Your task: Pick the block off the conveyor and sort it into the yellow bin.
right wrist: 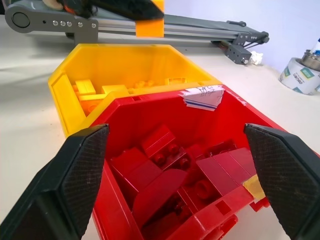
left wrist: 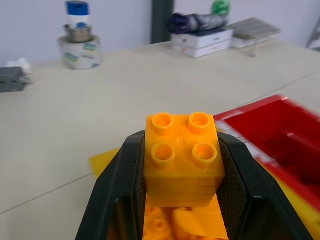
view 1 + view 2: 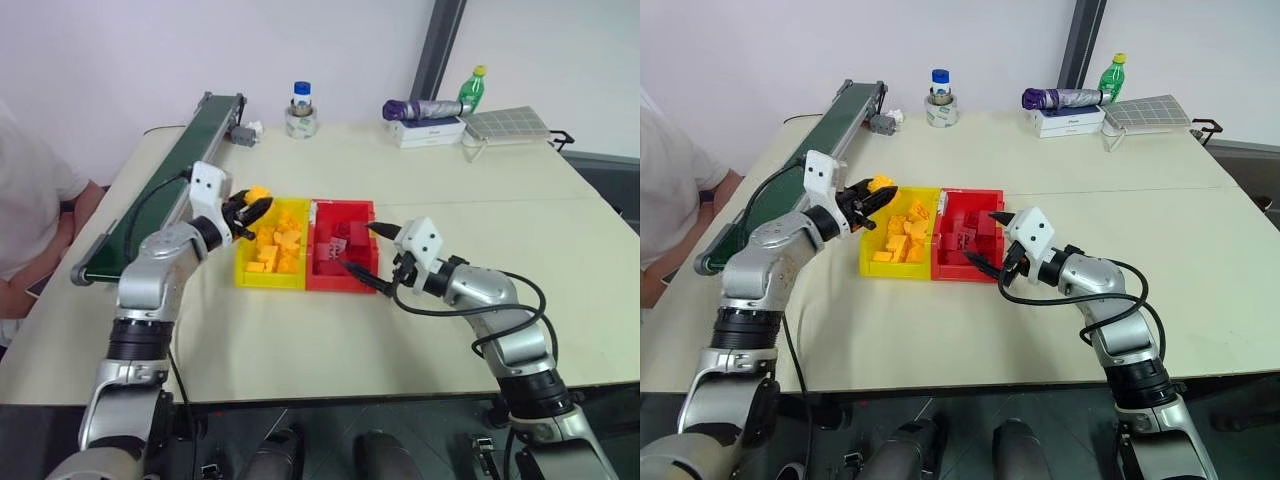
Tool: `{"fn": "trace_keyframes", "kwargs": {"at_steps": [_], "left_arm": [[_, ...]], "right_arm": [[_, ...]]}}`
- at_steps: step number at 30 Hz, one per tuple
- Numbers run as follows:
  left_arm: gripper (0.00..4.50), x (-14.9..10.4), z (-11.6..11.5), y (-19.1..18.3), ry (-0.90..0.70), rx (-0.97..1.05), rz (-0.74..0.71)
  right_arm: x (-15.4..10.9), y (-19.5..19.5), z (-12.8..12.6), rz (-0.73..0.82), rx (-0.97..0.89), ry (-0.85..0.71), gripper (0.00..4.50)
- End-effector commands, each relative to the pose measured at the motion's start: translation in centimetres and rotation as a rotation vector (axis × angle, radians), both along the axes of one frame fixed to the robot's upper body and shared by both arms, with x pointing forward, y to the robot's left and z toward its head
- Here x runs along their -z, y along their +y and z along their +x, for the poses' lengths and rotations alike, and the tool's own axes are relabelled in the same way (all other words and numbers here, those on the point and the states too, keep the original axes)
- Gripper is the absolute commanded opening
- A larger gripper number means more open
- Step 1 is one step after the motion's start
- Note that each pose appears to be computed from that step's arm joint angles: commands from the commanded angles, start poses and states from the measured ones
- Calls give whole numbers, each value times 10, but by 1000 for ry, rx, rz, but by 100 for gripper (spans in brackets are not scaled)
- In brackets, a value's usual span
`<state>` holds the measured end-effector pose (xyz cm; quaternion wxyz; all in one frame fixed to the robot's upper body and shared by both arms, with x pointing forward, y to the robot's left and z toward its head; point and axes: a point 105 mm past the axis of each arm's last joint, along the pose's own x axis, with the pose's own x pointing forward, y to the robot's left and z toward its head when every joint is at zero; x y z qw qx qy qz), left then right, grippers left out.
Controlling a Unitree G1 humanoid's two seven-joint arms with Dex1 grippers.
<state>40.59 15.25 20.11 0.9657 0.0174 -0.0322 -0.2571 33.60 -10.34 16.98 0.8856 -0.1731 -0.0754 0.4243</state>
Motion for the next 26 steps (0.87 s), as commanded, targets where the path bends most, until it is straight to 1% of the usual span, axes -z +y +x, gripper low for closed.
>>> {"fn": "trace_keyframes", "kwargs": {"at_steps": [1,2,5,6,8,11,15,20,25,26], "left_arm": [[237,-19,2,-12,-63,26,-48],[273,-19,2,-15,-72,29,-36],[426,-20,0,-14,-78,35,-16],[445,-23,0,-6,-101,6,-3],[445,-30,-2,9,-135,-31,15],[445,-50,-19,29,-184,3,-47],[445,-59,-43,60,-188,22,-40],[445,-38,-66,93,-102,-14,53],[445,-30,-75,122,-85,-103,63],[445,-29,-79,124,-90,-91,60]], "right_arm": [[-17,2,-4,11,-8,-71,450],[-17,2,-4,11,-8,-72,450],[-18,1,-4,10,-3,-76,450],[-18,1,-4,11,-2,-76,450],[-18,1,-4,13,-2,-76,450],[-16,2,-4,15,-7,-74,450],[-16,2,-2,12,-15,-73,450],[-17,3,0,12,-24,-77,450],[-17,7,1,19,-35,-80,450],[-18,8,1,20,-38,-81,450]]}}
